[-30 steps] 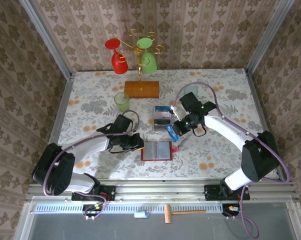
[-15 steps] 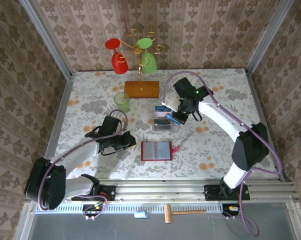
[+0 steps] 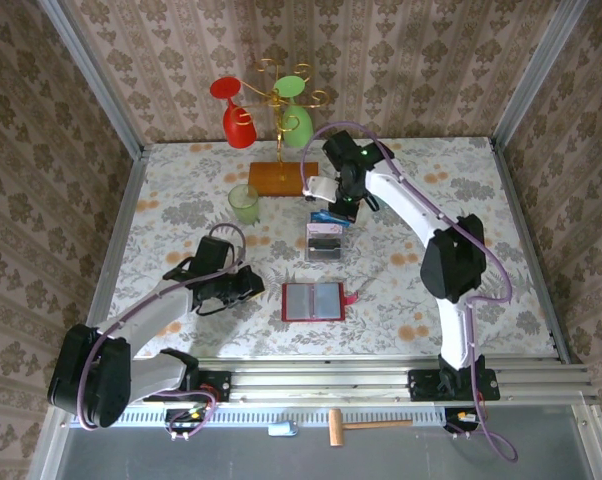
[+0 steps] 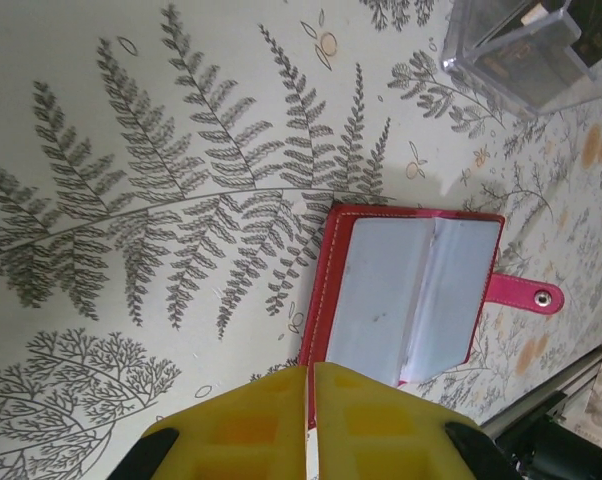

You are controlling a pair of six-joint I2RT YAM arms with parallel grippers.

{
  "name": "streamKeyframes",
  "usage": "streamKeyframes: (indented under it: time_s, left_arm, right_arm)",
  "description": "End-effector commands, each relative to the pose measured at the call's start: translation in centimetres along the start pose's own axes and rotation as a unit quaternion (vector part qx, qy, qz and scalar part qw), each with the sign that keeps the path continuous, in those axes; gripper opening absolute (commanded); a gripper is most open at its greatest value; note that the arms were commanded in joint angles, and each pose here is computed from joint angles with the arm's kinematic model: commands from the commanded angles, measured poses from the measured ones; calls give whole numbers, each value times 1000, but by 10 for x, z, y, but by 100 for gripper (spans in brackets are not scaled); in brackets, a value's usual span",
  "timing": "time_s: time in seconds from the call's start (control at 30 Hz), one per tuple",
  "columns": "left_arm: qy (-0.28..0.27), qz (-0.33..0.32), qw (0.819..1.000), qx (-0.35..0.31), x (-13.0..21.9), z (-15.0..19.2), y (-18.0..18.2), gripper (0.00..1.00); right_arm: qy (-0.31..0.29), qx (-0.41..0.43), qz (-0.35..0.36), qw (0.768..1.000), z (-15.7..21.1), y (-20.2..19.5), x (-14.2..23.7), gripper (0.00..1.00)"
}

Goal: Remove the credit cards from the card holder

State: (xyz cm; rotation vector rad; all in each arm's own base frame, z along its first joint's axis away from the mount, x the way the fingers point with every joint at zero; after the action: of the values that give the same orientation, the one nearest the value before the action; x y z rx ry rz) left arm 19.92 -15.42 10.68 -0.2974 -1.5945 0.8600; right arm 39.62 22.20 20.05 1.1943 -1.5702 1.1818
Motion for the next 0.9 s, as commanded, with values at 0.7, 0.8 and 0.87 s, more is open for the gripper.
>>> streamKeyframes:
  time_s: [0.7, 0.8, 0.87]
  left_arm:
    - [6, -6, 1000, 21, 2, -4, 9, 11]
    - [6, -7, 1000, 22, 2, -4, 10, 11]
    - [6, -7, 1000, 22, 2, -5, 10, 11]
  right_arm:
    - [41, 53, -52, 996, -11, -23, -49, 0]
    - [44, 53, -65, 996, -9, -20, -55, 0]
    - [50, 52, -65, 995, -7, -20, -58, 2]
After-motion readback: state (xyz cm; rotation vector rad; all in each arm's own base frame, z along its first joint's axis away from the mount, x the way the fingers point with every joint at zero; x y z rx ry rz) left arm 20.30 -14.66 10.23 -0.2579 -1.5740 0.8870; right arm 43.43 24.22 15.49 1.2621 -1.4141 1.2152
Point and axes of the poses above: each hand's point on the last joint's axis, 136 mm out from that joint toward the fingers, its own x axis back along the fingers, its own y axis along the line the jaws close on, z = x × y, the point moved 5 cm from there along x, back along the fingers, and after that the axes turned 10 degrees about x, right-handed, at the moved point
